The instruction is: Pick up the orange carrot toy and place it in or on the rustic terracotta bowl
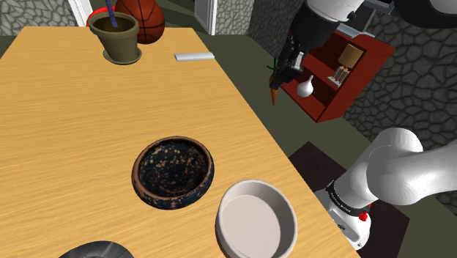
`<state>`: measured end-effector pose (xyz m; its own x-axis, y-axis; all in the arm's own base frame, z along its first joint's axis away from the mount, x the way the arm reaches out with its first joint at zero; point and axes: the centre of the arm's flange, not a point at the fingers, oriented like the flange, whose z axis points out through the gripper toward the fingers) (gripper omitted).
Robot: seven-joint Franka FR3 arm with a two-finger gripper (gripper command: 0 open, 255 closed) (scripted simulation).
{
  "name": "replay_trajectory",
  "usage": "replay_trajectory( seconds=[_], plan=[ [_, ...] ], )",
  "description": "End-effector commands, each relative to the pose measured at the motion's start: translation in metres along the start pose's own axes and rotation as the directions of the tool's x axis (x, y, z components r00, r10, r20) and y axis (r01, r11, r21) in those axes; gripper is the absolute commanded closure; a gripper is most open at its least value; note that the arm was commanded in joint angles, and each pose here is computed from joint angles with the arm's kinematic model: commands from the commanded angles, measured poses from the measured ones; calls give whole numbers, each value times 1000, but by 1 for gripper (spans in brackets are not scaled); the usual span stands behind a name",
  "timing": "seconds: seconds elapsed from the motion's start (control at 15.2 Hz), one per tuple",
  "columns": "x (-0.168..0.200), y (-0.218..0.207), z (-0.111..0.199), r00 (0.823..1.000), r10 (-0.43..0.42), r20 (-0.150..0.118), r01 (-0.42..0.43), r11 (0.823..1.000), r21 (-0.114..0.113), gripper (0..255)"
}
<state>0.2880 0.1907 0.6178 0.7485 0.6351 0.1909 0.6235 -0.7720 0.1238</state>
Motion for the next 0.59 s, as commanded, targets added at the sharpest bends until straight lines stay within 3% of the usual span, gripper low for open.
replay_trajectory(
  seconds=[0.0, 0.53],
  plan=[
    [1, 1, -6, 1000, 0, 0, 0, 1000, 0, 255],
    [74, -74, -8, 1000, 0, 0, 0, 1000, 0, 255]
  ],
)
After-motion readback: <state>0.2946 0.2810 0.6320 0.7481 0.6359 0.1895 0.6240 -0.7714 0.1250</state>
